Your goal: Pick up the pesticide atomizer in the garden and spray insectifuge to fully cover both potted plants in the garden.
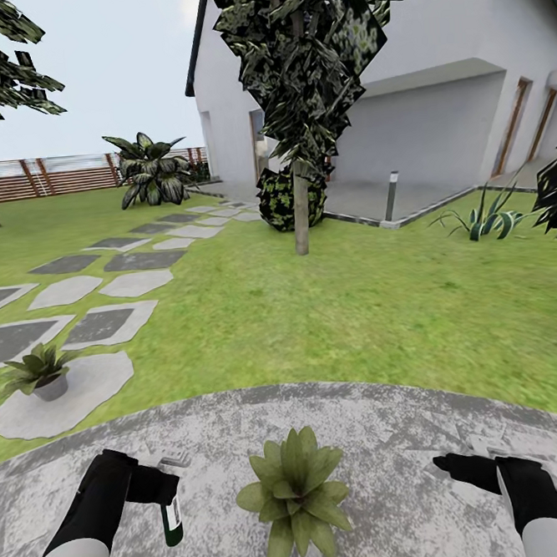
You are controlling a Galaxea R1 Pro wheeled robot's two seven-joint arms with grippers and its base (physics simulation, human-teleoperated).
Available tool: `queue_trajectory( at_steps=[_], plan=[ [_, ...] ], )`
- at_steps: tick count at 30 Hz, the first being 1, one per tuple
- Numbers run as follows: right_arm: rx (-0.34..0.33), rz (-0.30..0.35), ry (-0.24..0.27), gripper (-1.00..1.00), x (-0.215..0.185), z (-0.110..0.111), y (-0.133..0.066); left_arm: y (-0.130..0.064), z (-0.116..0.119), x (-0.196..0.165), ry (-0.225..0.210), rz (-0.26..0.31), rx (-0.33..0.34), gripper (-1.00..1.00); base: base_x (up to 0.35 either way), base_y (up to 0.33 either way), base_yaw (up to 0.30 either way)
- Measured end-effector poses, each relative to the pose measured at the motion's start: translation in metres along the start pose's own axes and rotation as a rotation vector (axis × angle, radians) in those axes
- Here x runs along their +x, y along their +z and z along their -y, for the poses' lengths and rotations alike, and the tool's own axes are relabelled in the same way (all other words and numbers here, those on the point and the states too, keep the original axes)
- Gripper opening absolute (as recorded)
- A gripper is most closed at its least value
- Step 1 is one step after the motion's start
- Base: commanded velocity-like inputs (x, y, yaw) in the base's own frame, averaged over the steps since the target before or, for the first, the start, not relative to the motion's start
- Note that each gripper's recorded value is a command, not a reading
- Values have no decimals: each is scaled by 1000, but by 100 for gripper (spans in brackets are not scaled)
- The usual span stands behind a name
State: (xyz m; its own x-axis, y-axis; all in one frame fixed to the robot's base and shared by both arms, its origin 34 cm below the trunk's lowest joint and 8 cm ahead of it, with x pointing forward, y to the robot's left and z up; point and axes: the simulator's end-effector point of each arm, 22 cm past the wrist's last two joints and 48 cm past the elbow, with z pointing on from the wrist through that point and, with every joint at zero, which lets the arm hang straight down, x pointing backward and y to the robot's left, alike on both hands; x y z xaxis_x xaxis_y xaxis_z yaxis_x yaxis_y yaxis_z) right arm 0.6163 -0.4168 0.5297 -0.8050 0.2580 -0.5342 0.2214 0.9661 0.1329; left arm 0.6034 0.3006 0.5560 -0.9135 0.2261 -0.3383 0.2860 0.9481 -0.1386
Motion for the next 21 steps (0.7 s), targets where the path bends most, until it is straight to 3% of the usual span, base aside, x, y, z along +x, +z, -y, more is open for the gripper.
queue_trajectory(
  at_steps=[21],
  plan=[
    [6,-20,1,100,9,3,6,8,1,6,8,-26,2,-100,0,0,-181]
  ],
)
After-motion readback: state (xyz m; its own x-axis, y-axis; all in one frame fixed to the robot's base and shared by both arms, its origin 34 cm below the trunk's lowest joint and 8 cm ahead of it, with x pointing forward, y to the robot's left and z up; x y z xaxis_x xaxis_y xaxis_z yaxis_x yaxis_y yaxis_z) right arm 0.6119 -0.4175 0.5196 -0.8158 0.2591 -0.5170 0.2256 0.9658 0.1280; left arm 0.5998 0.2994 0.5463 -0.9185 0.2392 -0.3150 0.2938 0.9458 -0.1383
